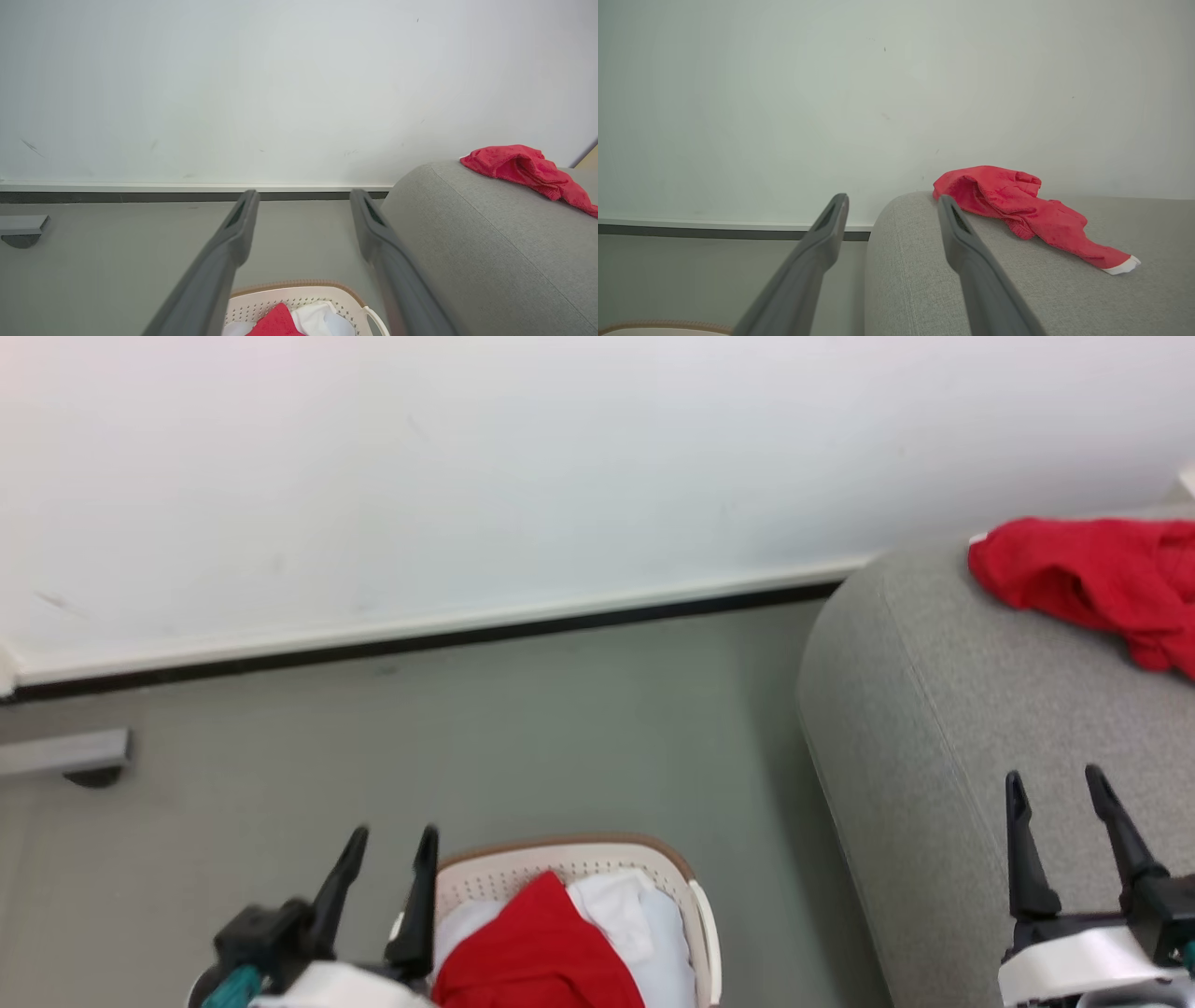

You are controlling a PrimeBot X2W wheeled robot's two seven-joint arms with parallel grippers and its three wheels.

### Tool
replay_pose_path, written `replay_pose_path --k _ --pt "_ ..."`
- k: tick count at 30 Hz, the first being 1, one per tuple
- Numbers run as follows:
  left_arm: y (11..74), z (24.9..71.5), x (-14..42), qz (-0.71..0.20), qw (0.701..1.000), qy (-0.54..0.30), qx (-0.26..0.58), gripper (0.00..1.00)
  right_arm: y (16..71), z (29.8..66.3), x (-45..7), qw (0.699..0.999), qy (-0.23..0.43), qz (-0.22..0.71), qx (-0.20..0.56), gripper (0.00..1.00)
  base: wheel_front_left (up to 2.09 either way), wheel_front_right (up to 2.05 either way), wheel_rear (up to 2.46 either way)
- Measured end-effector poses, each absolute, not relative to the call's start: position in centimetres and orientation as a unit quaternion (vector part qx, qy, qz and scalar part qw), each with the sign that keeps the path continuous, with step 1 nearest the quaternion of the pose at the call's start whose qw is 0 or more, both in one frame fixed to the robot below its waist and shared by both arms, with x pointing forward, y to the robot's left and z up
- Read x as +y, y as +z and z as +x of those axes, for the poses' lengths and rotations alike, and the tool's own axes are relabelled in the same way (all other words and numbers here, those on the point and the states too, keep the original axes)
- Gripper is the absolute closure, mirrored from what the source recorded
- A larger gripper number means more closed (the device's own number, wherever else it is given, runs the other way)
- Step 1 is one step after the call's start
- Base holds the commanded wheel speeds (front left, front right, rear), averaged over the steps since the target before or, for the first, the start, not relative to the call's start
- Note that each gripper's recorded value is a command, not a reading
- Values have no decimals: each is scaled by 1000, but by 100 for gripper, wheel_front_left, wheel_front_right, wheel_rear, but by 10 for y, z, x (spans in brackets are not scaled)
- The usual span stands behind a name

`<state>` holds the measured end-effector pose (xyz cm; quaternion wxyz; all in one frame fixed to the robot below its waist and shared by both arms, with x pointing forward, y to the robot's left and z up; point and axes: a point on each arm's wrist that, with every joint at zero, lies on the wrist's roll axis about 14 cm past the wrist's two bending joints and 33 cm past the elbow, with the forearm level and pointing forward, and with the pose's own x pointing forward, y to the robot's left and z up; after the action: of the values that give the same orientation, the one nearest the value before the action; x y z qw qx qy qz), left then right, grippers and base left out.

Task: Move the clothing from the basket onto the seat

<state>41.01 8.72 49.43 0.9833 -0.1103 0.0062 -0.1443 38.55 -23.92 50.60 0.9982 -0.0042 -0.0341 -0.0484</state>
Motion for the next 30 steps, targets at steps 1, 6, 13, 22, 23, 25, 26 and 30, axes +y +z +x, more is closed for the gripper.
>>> replay_pose_path --k 1,6,13,22,23,25,26,30 --pt "495 404 96 -105 986 -131 4 0 508 382 -235 998 -44 3 -38 0 0 0 0" --pt "502 383 125 -96 992 -84 -13 0 508 371 -214 998 -18 31 -42 0 0 0 0" --pt "507 372 143 -94 993 -59 -28 0 505 368 -201 998 -1 46 -38 0 0 0 0" --pt "504 377 143 -92 993 -61 -29 0 497 369 -195 998 5 53 -26 0 0 0 0" --pt "503 378 142 -92 993 -62 -28 0 496 370 -196 998 5 54 -25 0 0 0 0" --pt "500 380 140 -92 993 -65 -24 0 495 372 -197 998 2 59 -23 0 0 0 0" --pt "498 382 138 -92 993 -69 -22 0 495 373 -199 998 0 60 -24 0 0 0 0" --pt "493 396 126 -83 992 -93 -16 0 495 379 -204 997 -9 66 -24 0 0 0 0"
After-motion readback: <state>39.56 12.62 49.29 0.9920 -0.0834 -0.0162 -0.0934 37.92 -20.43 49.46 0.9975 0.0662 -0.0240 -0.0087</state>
